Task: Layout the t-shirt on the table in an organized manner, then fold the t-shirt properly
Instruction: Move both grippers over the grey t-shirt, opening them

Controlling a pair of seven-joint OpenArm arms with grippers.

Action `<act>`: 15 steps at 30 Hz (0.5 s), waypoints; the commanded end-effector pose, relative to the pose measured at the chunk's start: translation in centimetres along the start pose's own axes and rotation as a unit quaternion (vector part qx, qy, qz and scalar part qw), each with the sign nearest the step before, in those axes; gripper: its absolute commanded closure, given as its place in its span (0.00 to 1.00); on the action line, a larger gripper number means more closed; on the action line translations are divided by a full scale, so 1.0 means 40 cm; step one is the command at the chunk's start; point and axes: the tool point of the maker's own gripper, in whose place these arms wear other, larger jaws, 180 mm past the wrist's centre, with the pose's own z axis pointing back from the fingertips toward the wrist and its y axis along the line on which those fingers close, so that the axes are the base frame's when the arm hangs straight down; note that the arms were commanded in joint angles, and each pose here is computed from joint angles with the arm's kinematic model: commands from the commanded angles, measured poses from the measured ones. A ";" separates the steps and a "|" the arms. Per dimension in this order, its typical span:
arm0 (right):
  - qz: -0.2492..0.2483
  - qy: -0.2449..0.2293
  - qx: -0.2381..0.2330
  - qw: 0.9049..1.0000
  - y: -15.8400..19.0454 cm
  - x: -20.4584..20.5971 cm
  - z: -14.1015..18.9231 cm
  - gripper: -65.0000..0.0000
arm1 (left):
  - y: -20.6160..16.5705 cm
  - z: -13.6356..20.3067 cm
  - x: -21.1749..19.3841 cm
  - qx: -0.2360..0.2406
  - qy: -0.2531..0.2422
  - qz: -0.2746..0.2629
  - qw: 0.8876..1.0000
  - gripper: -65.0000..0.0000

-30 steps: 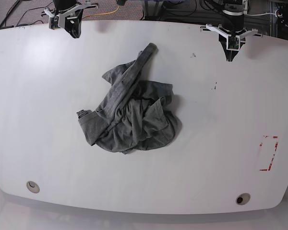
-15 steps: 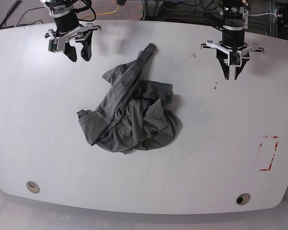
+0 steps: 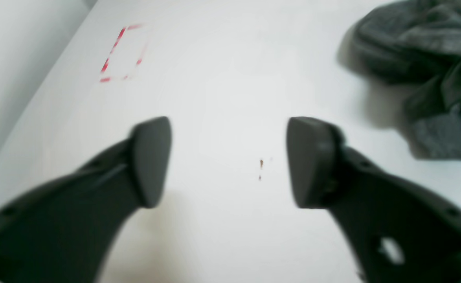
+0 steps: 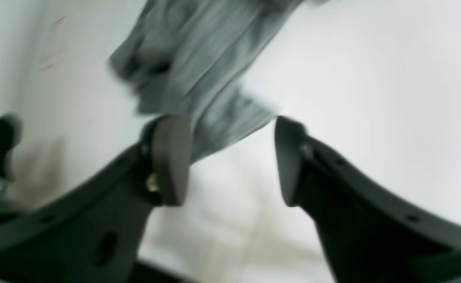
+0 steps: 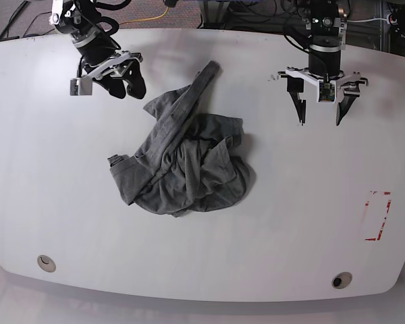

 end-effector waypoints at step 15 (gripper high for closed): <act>0.055 0.049 0.099 0.992 0.115 0.014 -0.057 0.46 | 0.000 -0.012 0.045 -0.009 -0.033 -0.003 0.999 0.23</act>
